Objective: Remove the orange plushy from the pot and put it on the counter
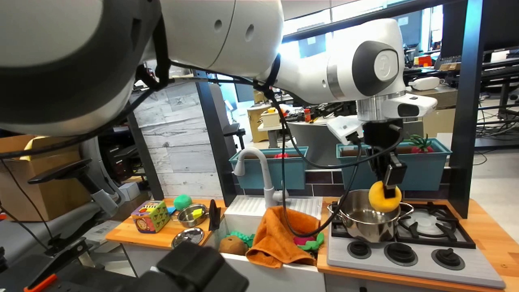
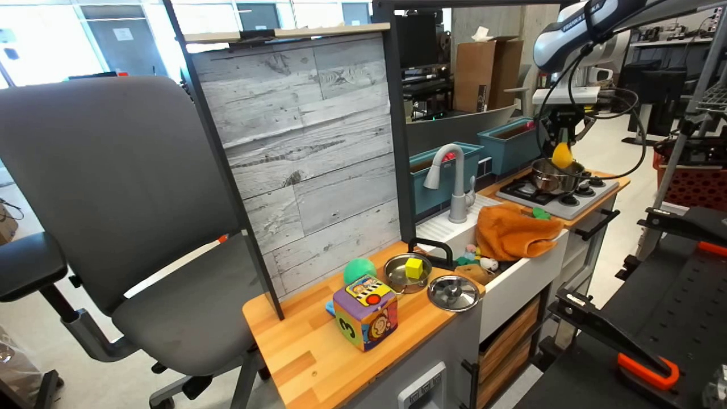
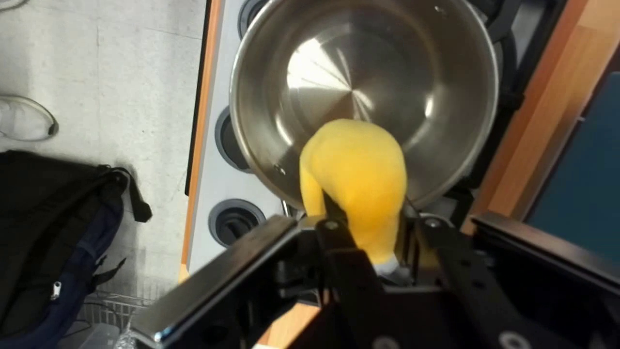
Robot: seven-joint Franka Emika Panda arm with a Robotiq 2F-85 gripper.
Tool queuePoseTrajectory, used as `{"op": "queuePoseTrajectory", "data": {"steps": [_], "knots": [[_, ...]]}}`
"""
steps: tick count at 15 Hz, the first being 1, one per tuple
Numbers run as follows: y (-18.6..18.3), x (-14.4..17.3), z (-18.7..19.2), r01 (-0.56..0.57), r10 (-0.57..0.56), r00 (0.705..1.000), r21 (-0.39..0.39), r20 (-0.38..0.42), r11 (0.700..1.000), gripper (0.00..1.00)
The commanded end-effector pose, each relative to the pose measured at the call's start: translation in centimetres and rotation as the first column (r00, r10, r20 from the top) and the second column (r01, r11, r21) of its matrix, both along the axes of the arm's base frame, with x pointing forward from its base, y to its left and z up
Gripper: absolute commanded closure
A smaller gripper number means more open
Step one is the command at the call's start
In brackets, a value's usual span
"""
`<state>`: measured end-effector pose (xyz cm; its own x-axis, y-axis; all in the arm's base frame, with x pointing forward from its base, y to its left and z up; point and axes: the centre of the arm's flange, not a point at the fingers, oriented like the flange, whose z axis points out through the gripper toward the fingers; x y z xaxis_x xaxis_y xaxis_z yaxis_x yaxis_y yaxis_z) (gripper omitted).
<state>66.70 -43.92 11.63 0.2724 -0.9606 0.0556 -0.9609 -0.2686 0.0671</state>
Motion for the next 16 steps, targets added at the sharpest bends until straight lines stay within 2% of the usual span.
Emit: {"op": "queuePoseTrajectory", "data": {"steps": [1,5,8,11,14,16], "knots": [[2.2,-3.1,3.2,-0.152,0.147,0.986,0.072,0.075,0.986,0.96],[7.3,-2.4,4.7,-0.357,0.347,0.933,0.119,0.098,0.926,0.94],[10.9,-0.9,4.2,-0.495,0.488,0.869,0.167,0.083,0.853,0.94],[15.2,0.2,2.9,-0.611,0.618,0.785,0.219,0.043,0.761,0.94],[19.3,0.7,1.0,-0.700,0.730,0.683,0.257,-0.033,0.667,0.94],[21.9,0.7,-0.5,-0.748,0.786,0.610,0.255,-0.098,0.612,0.94]]}}
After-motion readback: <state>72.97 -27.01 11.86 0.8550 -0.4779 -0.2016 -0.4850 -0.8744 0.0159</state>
